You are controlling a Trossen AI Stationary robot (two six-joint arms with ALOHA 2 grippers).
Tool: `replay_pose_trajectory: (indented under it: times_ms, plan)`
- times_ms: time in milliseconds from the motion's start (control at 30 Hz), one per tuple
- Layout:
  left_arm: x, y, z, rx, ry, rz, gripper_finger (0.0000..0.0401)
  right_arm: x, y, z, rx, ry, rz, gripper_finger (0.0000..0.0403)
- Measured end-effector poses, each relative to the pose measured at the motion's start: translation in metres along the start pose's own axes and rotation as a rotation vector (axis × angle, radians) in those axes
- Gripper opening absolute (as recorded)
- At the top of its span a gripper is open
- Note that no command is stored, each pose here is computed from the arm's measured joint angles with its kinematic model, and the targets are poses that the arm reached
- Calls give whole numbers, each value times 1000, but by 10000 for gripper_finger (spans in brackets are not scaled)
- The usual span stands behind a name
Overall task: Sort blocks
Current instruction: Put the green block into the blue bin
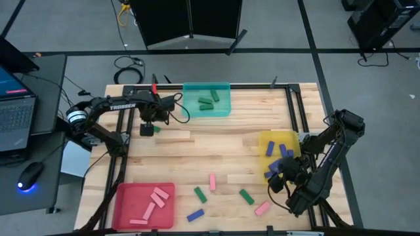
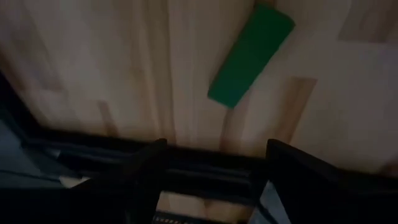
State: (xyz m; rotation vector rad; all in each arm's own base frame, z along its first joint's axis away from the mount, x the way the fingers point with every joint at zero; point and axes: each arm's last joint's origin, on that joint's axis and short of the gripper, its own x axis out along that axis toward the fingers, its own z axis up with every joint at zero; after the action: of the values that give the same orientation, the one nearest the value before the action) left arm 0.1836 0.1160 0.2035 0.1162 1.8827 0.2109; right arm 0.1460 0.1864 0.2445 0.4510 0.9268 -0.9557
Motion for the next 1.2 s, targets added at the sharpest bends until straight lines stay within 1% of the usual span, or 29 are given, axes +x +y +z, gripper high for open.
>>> replay_pose_trajectory:
  times_ms: [300,467,700,800,900,967,1067,1167,1200]
  plan:
    - [22,-6,11,34,-134,-30,306,1,-1,3,-16,-22,-13,317]
    - [36,-11,10,42,-141,-36,308,1,-1,3,-18,-22,-14,315]
    - [53,-18,11,24,-171,-30,308,1,-1,3,-36,-28,-16,312]
    - [59,-20,13,23,-193,-49,300,1,-1,3,-34,-30,-14,309]
    - [64,-21,14,29,-180,-66,276,1,-1,3,-33,-30,-11,307]
    - [65,-21,14,32,-174,-73,248,1,-1,3,-33,-31,-11,305]
    - [65,-22,14,32,-176,-87,186,1,-1,3,-33,-31,-11,302]
    - [65,-23,14,31,-176,-102,108,1,-1,3,-34,-36,-8,298]
    - [65,-23,14,28,-180,-108,99,1,-1,3,-35,-44,-5,297]
